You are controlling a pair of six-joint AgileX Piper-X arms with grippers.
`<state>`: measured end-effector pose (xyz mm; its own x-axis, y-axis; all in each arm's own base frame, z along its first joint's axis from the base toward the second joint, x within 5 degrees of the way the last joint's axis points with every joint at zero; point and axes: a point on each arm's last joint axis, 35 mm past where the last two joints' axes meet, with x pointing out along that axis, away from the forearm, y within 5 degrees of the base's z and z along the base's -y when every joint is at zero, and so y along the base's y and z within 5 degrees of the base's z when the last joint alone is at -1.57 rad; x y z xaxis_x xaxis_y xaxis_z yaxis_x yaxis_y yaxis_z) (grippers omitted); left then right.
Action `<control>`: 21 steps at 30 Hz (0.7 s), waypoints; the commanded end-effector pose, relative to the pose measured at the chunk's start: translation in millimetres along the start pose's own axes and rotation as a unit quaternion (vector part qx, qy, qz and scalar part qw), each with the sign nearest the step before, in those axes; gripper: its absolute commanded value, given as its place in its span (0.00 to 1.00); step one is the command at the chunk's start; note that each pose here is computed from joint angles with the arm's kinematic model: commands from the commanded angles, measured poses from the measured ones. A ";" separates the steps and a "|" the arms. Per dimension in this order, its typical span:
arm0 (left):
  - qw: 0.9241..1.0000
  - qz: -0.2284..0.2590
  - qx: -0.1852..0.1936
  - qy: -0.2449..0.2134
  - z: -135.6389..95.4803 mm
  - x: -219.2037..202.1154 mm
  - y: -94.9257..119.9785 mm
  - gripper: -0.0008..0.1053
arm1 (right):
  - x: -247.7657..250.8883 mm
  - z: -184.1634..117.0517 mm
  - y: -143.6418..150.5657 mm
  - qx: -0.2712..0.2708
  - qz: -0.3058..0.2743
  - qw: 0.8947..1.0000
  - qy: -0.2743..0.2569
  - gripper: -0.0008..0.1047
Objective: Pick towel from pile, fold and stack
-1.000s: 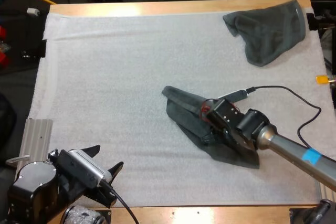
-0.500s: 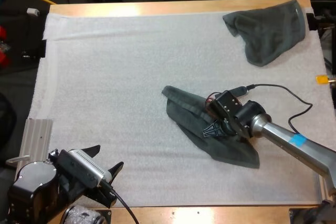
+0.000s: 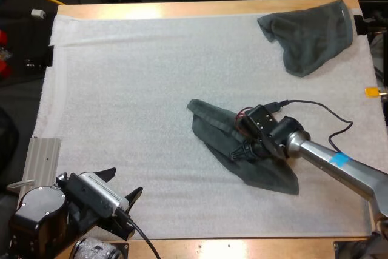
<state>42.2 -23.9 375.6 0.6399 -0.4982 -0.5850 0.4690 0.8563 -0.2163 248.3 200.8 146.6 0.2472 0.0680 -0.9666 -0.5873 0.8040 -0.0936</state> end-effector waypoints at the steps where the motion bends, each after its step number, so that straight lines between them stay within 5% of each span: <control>1: 1.000 -0.003 0.003 -0.005 2.1 -0.8 -0.7 0.57 | 0.9 1.2 -0.8 -0.001 -0.002 1.000 0.002 0.27; 6: 1.000 -0.003 0.003 -0.006 2.1 -0.8 -0.7 0.57 | 0.9 3.5 -2.4 0.009 -0.026 1.000 0.002 0.19; 10: 1.000 -0.003 0.003 -0.006 2.1 -0.8 -0.7 0.57 | -8.6 15.5 -4.0 0.006 -0.039 0.999 -0.017 0.02; 15: 1.000 -0.003 0.003 -0.006 2.1 -0.8 -0.7 0.57 | -28.2 42.3 -7.8 0.010 -0.077 0.995 -0.067 0.01; 21: 1.000 -0.003 0.003 -0.006 2.1 -0.8 -0.7 0.57 | -54.1 77.6 -24.5 0.022 -0.147 0.978 -0.149 0.01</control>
<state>42.2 -23.9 375.6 0.6399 -0.4982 -0.5850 0.4690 0.8563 -0.2163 307.1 225.0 216.9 0.6035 0.0098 -0.7973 -0.4376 0.8400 -0.3208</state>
